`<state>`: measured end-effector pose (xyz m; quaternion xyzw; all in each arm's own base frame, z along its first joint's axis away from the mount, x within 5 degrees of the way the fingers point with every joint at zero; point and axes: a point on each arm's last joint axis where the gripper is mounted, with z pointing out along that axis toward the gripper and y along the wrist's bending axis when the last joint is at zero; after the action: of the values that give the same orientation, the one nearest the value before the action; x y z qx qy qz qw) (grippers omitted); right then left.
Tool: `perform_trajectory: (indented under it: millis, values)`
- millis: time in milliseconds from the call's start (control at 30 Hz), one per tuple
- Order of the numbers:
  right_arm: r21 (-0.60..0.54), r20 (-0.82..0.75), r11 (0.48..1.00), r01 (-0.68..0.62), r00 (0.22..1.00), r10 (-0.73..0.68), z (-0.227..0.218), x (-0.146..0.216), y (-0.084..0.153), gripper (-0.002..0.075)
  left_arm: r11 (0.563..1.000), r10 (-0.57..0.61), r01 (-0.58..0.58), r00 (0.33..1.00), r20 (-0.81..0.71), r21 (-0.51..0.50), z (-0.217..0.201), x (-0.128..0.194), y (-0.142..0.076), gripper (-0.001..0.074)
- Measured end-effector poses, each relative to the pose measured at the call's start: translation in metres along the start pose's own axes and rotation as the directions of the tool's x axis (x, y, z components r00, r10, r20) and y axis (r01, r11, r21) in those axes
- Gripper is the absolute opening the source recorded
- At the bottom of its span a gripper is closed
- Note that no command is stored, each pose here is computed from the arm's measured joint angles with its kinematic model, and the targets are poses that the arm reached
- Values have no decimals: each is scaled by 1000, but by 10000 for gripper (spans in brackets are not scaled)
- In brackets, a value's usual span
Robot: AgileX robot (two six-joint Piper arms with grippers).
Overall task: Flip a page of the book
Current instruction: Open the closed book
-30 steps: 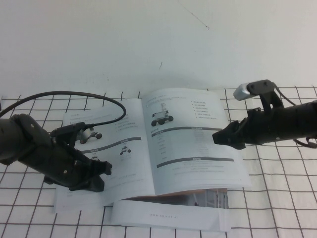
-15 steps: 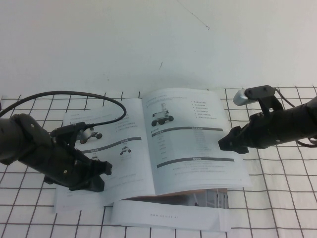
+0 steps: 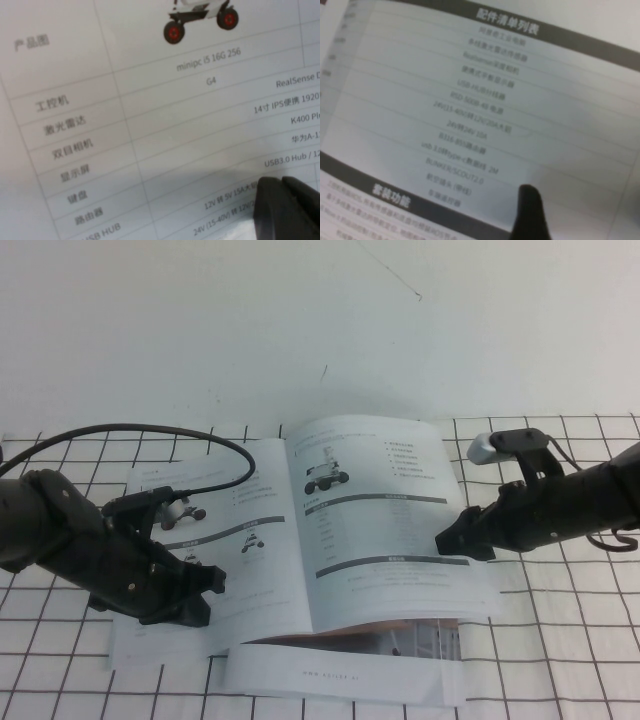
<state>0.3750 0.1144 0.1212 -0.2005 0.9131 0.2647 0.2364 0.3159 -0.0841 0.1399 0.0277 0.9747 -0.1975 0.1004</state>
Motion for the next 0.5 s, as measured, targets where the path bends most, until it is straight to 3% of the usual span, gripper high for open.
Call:
perform_trajectory:
  millis: [500]
  values:
    - [-210,122,977,34,993,-8,4,-7,13,476,1000,2,-2,1000,1,-2,0,0,0,-4]
